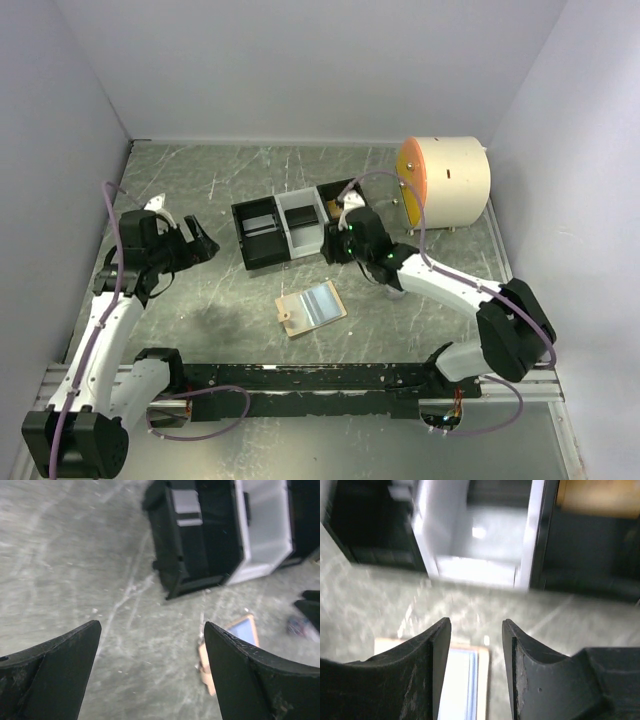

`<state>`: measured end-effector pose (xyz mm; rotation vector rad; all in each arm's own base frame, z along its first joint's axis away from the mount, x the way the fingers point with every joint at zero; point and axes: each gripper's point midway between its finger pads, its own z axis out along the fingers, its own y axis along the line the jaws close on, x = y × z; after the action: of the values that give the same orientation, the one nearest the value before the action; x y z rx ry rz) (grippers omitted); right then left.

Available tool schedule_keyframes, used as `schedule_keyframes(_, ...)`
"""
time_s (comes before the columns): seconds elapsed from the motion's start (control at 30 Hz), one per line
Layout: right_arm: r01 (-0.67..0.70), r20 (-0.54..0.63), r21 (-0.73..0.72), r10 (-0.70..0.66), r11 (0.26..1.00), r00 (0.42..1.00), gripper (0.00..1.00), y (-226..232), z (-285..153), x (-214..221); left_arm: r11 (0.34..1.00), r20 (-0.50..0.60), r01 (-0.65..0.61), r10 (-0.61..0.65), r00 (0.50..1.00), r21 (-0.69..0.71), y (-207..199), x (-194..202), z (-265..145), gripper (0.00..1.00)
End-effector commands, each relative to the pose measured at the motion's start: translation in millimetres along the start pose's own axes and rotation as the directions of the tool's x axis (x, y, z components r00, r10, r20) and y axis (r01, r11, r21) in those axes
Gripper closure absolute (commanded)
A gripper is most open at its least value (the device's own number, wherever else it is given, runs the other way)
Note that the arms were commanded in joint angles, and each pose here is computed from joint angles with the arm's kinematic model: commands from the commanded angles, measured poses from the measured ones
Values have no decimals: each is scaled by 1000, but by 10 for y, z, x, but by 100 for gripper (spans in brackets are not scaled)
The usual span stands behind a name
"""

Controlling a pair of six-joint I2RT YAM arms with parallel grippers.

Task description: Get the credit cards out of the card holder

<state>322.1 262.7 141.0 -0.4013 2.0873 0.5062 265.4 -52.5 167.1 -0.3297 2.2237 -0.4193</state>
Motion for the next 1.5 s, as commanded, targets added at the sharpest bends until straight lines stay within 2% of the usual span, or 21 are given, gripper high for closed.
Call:
schedule_keyframes(0.0, -145, -149, -12, 142, 989, 979, 54, 47, -254, 513, 965, -114, 107, -81, 990, 240, -420, 208, -11, 5)
schedule_keyframes(0.07, -176, -179, -16, 170, 984, 969, 54, 59, -342, 630, 939, -155, 155, -111, 982, 307, -550, 331, -28, 5)
schedule_keyframes(0.17, -211, -205, -30, 201, 977, 958, 54, 85, -427, 756, 935, -179, 179, -128, 975, 307, -661, 554, -21, 2)
schedule_keyframes(0.53, -323, -324, -55, 289, 945, 901, 60, 194, -471, 1183, 964, -302, 190, -128, 945, 185, -1013, 1595, 77, 6)
schedule_keyframes(0.77, -354, -386, -69, 302, 933, 872, 62, 223, -524, 1453, 959, -348, 202, -124, 929, 198, -1249, 1997, 130, 10)
schedule_keyframes(1.07, -366, -400, -89, 303, 927, 865, 63, 258, -522, 1505, 975, -375, 170, -105, 921, 146, -1393, 2293, 176, 18)
schedule_keyframes(1.47, -317, -420, -66, 262, 946, 869, 64, 204, -522, 1509, 973, -395, 190, -124, 910, 134, -1336, 2526, 254, 42)
